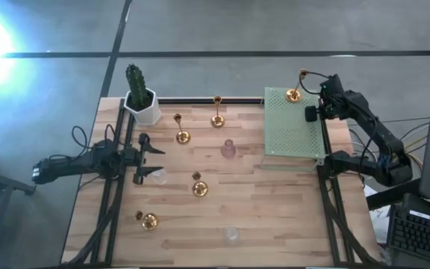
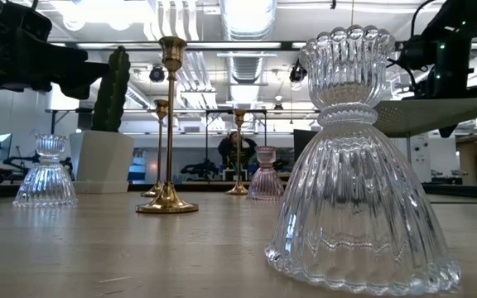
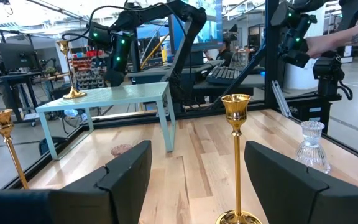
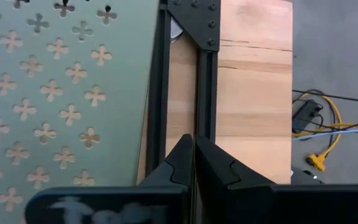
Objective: Pick & Place candle stick holders
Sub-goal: Adjust the shelf
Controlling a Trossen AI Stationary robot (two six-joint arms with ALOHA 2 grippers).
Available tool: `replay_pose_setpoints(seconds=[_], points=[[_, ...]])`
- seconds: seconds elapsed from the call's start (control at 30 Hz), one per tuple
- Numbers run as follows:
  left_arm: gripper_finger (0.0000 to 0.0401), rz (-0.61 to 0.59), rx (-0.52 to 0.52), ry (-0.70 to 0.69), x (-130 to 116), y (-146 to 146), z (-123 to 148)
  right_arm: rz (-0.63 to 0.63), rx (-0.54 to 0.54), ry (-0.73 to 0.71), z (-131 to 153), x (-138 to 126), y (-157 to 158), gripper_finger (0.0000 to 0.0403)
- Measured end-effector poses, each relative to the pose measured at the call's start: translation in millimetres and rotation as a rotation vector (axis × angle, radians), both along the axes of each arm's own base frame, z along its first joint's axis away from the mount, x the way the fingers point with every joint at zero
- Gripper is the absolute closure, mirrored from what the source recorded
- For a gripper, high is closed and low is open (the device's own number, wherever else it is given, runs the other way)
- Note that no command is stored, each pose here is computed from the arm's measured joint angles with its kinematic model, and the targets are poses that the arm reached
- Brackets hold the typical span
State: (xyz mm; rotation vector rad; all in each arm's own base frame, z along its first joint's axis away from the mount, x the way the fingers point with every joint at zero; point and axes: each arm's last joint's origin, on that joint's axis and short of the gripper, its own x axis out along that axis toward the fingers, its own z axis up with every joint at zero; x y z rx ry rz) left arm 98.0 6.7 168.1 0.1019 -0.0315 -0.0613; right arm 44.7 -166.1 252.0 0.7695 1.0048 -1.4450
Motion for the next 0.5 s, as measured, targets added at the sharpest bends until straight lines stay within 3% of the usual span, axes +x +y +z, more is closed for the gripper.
replay_pose_setpoints(seconds=[0.5], points=[[0.0139, 0.0, 0.0, 0.0, 0.0, 0.0, 0.0, 0.088, -0.027, -0.082, 4.2, 4.0, 2.1, 0.0395]])
